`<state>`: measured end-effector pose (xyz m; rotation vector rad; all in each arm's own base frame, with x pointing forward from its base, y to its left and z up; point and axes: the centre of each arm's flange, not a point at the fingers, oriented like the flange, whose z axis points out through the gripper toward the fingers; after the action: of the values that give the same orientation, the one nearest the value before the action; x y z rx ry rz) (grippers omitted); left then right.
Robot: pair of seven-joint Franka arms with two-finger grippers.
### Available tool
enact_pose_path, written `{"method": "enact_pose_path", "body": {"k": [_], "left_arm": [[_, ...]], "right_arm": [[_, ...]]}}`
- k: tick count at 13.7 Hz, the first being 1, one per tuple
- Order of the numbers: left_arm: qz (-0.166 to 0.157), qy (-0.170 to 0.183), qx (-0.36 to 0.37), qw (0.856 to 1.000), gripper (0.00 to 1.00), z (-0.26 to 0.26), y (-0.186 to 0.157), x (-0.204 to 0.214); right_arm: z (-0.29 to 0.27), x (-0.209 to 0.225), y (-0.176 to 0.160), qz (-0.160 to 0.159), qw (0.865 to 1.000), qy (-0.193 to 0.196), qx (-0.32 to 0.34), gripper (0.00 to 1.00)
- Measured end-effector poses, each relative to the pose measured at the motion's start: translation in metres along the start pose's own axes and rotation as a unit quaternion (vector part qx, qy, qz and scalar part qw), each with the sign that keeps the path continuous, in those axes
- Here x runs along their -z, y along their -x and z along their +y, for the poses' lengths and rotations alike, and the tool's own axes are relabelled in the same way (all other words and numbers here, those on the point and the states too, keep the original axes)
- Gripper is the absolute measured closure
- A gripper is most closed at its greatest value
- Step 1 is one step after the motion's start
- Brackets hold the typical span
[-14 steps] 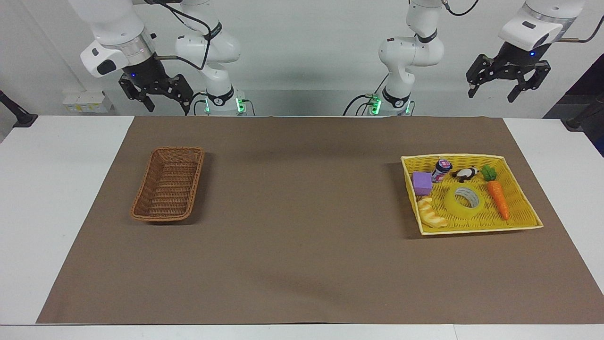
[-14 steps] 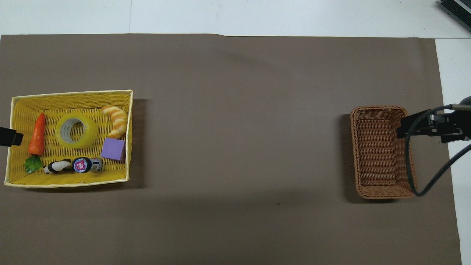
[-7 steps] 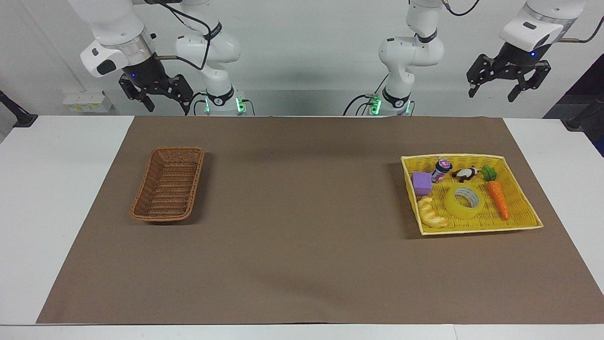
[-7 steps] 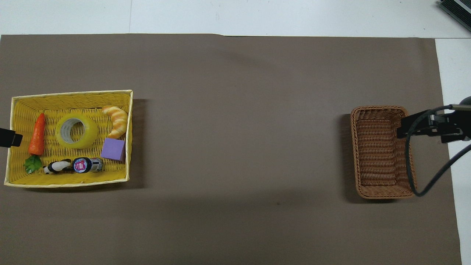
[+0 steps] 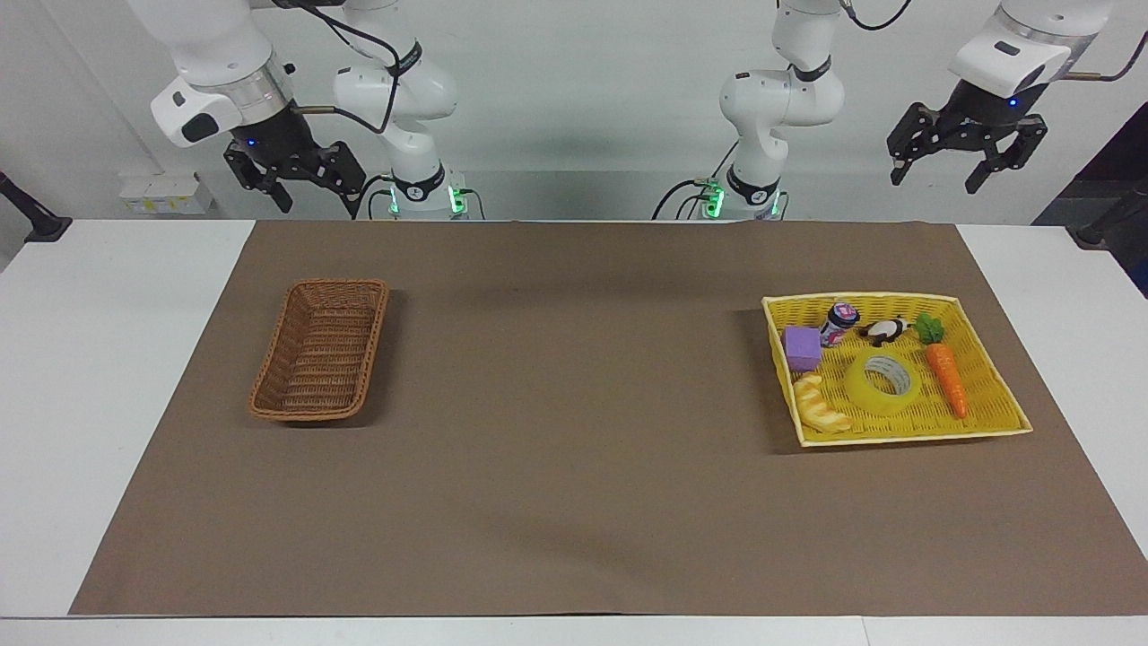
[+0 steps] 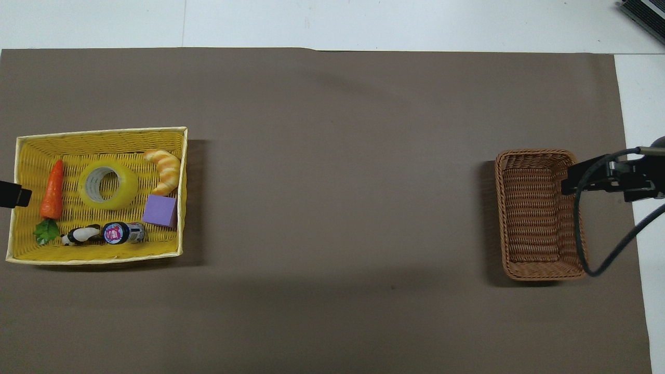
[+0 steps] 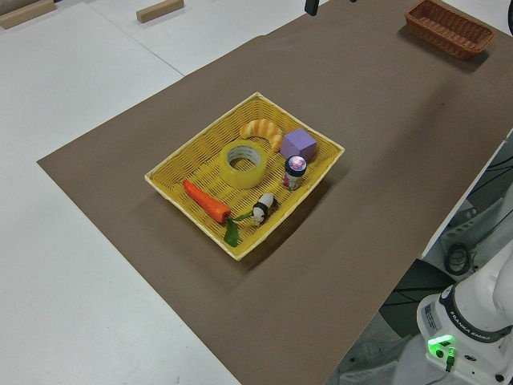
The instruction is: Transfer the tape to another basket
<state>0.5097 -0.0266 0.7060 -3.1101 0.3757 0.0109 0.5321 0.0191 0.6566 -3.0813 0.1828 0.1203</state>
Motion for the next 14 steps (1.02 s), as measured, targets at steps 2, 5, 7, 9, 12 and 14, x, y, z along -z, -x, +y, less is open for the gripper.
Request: {"method": "enact_pose_path", "body": {"k": [2,5,7,9,12,14], "left_arm": [[0.000,0.000,0.000,1.000,0.00,0.000,0.000,0.000],[0.041,-0.008,0.000,0.999,0.00,-0.002,-0.009,0.007],[0.093,-0.018,0.004,0.996,0.00,-0.009,-0.022,0.012],[0.094,-0.021,-0.001,0.995,0.00,-0.021,-0.028,0.000],[0.067,-0.019,-0.040,0.997,0.00,-0.034,-0.030,-0.030],[0.050,-0.015,-0.040,0.998,0.00,-0.043,-0.025,-0.041]], "right_arm": [[0.000,0.000,0.000,0.000,1.000,0.000,0.000,0.00],[0.000,0.000,0.000,0.000,1.000,0.000,0.000,0.00],[0.000,0.000,0.000,0.000,1.000,0.000,0.000,0.00],[0.000,0.000,0.000,0.000,1.000,0.000,0.000,0.00],[0.000,0.000,0.000,0.000,1.000,0.000,0.000,0.00],[0.000,0.000,0.000,0.000,1.000,0.000,0.000,0.00]]}}
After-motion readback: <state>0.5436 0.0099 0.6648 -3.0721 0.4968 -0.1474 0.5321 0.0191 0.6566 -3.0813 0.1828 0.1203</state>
